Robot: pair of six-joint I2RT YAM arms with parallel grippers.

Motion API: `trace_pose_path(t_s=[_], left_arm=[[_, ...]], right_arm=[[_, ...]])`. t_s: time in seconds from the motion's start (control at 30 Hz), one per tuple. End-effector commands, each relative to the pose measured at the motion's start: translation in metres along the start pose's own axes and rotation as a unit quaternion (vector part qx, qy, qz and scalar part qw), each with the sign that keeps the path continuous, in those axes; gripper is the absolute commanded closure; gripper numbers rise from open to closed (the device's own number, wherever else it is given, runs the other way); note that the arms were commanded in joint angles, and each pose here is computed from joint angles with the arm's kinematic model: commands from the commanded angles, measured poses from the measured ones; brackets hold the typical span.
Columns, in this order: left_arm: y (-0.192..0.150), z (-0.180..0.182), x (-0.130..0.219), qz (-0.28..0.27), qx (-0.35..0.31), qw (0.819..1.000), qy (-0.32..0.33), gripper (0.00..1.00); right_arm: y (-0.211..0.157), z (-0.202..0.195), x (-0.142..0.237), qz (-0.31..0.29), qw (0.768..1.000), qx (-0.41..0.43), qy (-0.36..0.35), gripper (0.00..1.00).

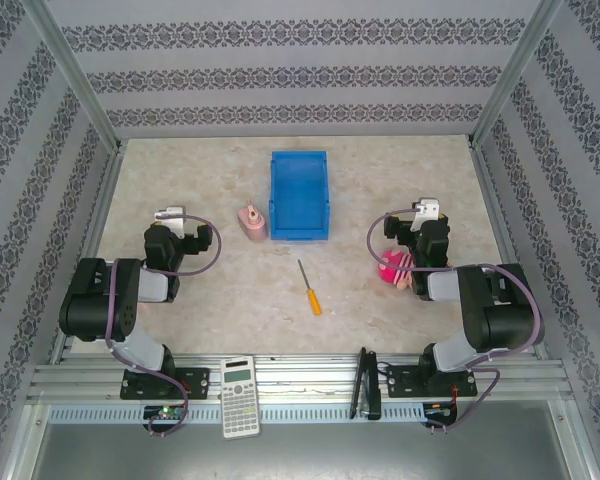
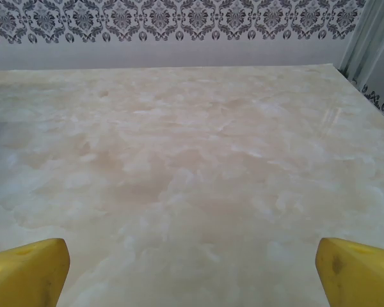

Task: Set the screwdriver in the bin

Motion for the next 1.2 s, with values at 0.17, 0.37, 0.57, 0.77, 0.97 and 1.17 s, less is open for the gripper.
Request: trace_pose_path(t_s=[0.17,0.37,0.57,0.77,0.97,1.17], left_arm=[[0.0055,-0.0035,0.0003,-0.005,-0.011,1.0,-0.01,0.01],[0.0055,-0.0035,0.0003,-0.006,-0.011,1.0,-0.01,0.01],[0.0057,-0.0035,0.0003,-0.006,-0.011,1.0,-0.01,0.01],[0.0054,-0.0035,0.0002,-0.005,-0.011,1.0,-0.01,0.01],[0.0051,-0.0044,-0.0002,-0.004,-0.013,1.0,-0.015,0.01],[0.0055,-0.0044,0.0,-0.005,-0.013,1.0,-0.016,0.01]], right_arm=[[0.0001,0.001,0.0006,-0.01,1.0,0.011,0.013,0.02],[0.0002,0.0006,0.0003,-0.009,1.0,0.009,0.013,0.02],[0.0003,0.0008,0.0007,-0.01,1.0,0.01,0.013,0.02],[0.0004,0.0011,0.0007,-0.01,1.0,0.01,0.015,0.02],[0.0005,0.0011,0.0007,-0.01,1.0,0.011,0.015,0.02],[-0.0001,0.001,0.0005,-0.009,1.0,0.01,0.014,0.02]])
Point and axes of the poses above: each hand's point on the last joint's axis, 136 mm out from that joint toward the fingers, its own x axis back along the fingers, its own z axis along the line the jaws close on, y = z × x, the point moved 9 cm from there along x, back along the fingers, and after that the axes turned 1 degree about -x, right-handed, at the moved point
